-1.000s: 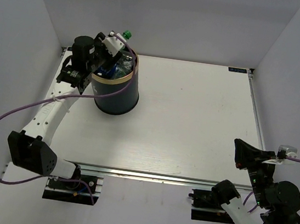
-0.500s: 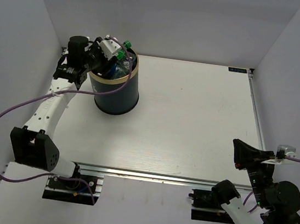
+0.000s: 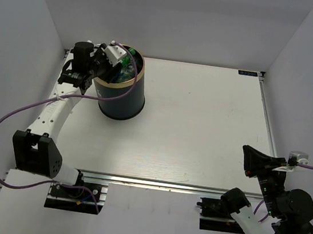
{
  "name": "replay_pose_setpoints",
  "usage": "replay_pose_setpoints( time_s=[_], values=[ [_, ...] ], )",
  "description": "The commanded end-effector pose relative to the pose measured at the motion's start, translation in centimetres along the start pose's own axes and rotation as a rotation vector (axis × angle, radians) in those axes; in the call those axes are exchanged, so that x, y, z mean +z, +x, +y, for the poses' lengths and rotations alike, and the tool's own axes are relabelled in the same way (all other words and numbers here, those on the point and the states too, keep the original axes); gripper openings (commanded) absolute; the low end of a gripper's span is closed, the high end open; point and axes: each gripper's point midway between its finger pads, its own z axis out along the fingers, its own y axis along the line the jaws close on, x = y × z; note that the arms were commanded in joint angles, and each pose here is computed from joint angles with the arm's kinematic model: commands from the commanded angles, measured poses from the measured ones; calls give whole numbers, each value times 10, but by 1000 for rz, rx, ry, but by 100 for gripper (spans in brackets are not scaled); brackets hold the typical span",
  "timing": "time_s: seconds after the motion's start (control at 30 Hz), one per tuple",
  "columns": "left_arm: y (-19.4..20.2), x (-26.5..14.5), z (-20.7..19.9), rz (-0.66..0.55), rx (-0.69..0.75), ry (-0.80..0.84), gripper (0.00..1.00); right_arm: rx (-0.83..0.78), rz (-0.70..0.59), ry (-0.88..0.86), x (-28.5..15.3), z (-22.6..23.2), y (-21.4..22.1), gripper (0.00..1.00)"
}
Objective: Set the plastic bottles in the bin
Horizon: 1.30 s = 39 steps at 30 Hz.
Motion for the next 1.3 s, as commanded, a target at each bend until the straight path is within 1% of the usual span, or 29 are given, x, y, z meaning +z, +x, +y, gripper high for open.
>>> replay_pose_setpoints(
  time_s=[0.0,0.03,0.1,0.17,0.2,0.33,0.53,0.67,0.7,0.73,0.77,0.8,0.83,0.9,0.93,0.97,1.03,1.07,1.1,1.17,1.2,1.23,1.27],
  values=[
    [-31,-21,17,-86,24,-71,73,80,-254,-92,-54,-6,-38,17],
    [-32,-21,15,-91,24,-63,78,83,-255,-95,-54,-6,-39,17],
    [-40,-26,18,-107,32,-74,82,82,-247,-95,-53,-6,-37,17],
    [-43,-28,20,-115,35,-79,89,87,-257,-96,-54,-6,-39,17],
    [-46,-31,21,-122,29,-84,96,84,-252,-93,-54,-6,-38,17],
    [-49,-34,21,-130,21,-88,100,84,-251,-95,-53,-6,-37,18],
    [-62,-43,23,-167,16,-99,100,85,-248,-92,-53,-6,-37,18],
    [-80,-56,27,-226,20,-123,100,83,-251,-93,-53,-6,-37,18],
    [-83,-57,28,-237,13,-129,100,82,-247,-91,-52,-6,-36,21],
    [-95,-65,30,-273,19,-135,100,83,-250,-91,-52,-6,-37,24],
    [-101,-70,30,-293,4,-143,100,82,-250,-92,-52,-6,-36,26],
    [-117,-81,31,-343,12,-160,100,78,-249,-88,-52,-7,-36,28],
    [-124,-88,32,-371,7,-173,100,75,-247,-87,-52,-7,-35,34],
    [-156,-109,33,-472,-27,-180,100,74,-253,-86,-51,-7,-37,40],
    [-165,-120,30,-507,-43,-176,100,74,-252,-87,-51,-7,-36,45],
    [-177,-130,26,-551,-52,-153,100,77,-259,-86,-50,-7,-38,59],
    [-195,-147,17,-621,-108,-102,100,71,-253,-84,-48,-7,-35,69],
    [-204,-158,5,-657,-124,-52,100,70,-257,-80,-47,-7,-36,88],
    [-207,-162,-5,-674,-183,0,100,70,-257,-80,-46,-7,-35,90],
    [-205,-165,-28,-680,-222,112,100,63,-250,-90,-39,-4,-30,90],
    [-202,-168,-39,-671,-285,167,100,62,-263,-101,-38,-1,-33,90],
    [-195,-168,-55,-651,-301,243,100,65,-250,-127,-32,5,-28,90],
    [-180,-160,-68,-611,-340,294,100,54,-199,-133,-21,10,-19,90]
  ],
)
